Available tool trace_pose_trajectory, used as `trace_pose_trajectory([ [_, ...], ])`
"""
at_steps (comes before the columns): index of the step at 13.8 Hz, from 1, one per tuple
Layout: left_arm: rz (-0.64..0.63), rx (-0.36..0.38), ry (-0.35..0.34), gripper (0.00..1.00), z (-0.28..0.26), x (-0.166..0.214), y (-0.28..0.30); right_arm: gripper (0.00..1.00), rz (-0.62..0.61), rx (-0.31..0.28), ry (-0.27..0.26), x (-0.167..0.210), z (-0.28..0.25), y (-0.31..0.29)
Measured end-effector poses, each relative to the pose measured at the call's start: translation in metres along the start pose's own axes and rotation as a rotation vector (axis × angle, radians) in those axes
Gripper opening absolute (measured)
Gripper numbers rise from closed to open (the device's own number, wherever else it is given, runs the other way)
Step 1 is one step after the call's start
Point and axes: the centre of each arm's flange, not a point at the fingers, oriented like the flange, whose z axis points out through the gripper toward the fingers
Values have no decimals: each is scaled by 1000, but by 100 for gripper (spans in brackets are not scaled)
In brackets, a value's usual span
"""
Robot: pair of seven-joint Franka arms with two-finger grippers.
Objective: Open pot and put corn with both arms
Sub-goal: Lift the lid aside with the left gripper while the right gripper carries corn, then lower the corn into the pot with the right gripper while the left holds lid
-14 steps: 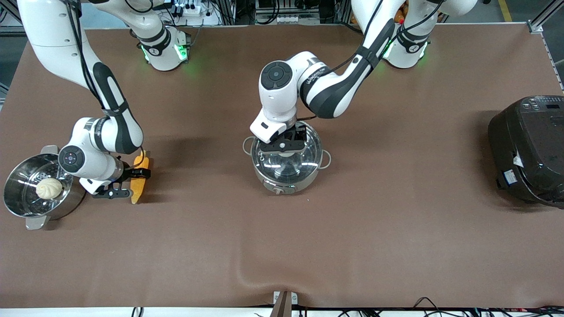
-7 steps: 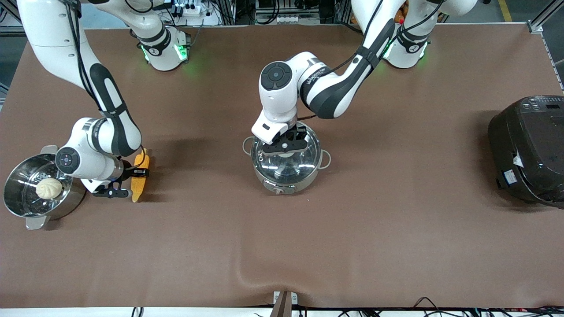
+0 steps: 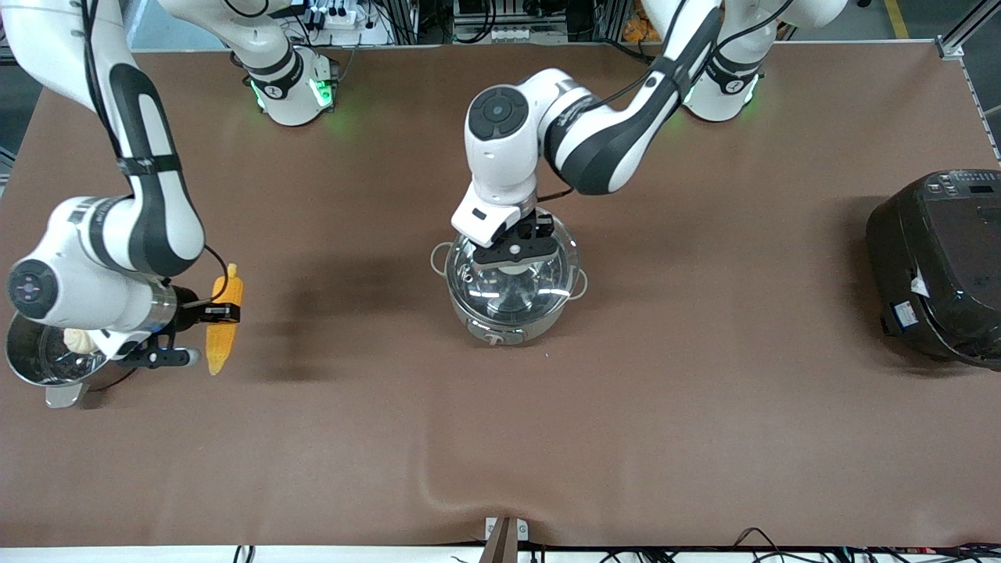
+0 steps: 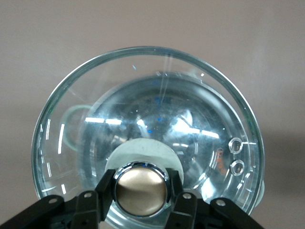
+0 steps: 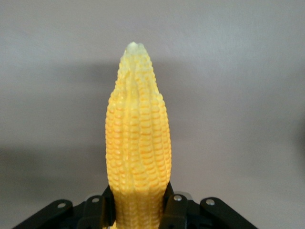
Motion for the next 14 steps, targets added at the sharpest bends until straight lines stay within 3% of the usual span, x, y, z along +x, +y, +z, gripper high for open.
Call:
trace_pose_trajectory([
  [4,-137,28,-4,50,-20,89,-91,37,-93,1,11,2,-40,-65],
  [8,-152,62,-56,50,15,182,-218,37,-74,-8,73,-24,-64,-227],
  [12,-145,104,-151,50,85,217,-287,37,-42,27,179,-71,-60,-371],
  [14,-160,119,-192,50,120,224,-307,37,-4,34,189,-102,-27,-439],
])
